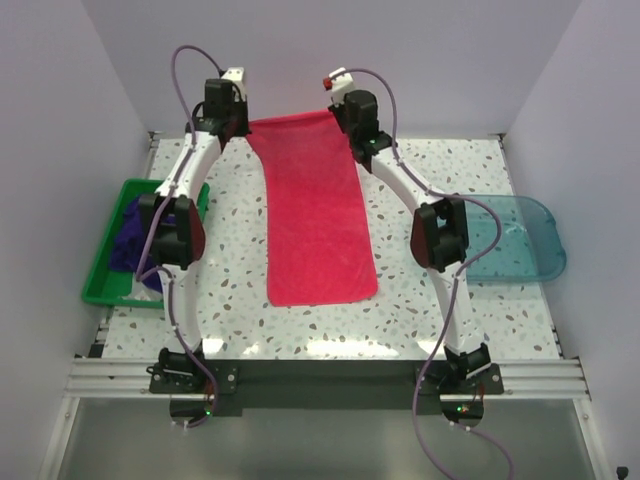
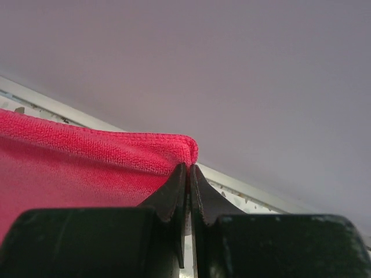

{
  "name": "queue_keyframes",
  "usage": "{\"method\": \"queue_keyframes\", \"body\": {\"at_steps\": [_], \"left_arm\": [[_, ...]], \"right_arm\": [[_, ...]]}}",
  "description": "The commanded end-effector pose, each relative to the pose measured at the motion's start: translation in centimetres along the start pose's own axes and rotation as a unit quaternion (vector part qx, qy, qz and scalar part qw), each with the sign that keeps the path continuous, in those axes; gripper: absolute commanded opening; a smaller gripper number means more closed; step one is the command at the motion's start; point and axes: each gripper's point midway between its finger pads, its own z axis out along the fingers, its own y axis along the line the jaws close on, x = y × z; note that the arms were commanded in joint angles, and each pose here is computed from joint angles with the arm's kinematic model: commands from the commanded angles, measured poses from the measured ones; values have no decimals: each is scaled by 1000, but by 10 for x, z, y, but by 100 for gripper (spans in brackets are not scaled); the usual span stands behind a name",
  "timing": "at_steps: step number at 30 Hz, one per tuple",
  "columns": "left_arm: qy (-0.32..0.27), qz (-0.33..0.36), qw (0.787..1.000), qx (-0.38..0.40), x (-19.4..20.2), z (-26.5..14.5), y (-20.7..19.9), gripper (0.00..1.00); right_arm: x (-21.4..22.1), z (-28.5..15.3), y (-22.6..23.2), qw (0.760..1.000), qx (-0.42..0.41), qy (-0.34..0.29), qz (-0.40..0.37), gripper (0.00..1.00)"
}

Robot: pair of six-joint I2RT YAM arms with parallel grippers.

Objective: Fold and stack the towels
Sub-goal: Fold the towel

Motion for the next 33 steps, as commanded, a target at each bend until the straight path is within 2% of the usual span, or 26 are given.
{"method": "queue_keyframes", "body": {"at_steps": [1, 9, 10, 12, 13, 14, 16, 18, 19, 21, 23, 28, 33], "left_arm": [[-46, 4, 999, -6, -37, -35, 15, 0], [11, -9, 999, 50, 7, -80, -4, 0], [17, -12, 998, 54, 12, -85, -5, 0], [39, -25, 996, 73, 26, -99, -12, 0], [47, -30, 995, 81, 31, -104, -16, 0], [71, -37, 992, 98, 48, -109, -21, 0], [84, -49, 988, 116, 56, -123, -30, 0], [112, -57, 984, 128, 81, -136, -35, 0], [121, -59, 982, 130, 89, -140, -37, 0], [149, -62, 978, 134, 115, -151, -38, 0], [176, -65, 973, 131, 140, -162, -36, 0], [205, -66, 968, 126, 170, -184, -33, 0], [230, -67, 962, 129, 203, -203, -34, 0]], "right_arm": [[-48, -24, -51, 997, 60, -44, -10, 0], [-18, -70, -45, 999, 21, 14, -27, 0], [5, -76, -39, 998, 10, 44, -34, 0], [2, -95, -45, 998, 10, 50, -27, 0], [22, -103, -40, 997, 1, 75, -30, 0], [15, -114, -44, 997, 1, 73, -26, 0], [35, -129, -39, 994, -11, 110, -21, 0], [35, -146, -35, 992, -30, 121, 0, 0], [52, -156, -26, 988, -50, 149, 1, 0], [55, -173, -20, 985, -69, 159, 27, 0], [80, -191, -5, 975, -86, 197, 52, 0], [126, -238, 7, 950, -96, 281, 91, 0], [158, -267, 27, 926, -115, 332, 139, 0]]}}
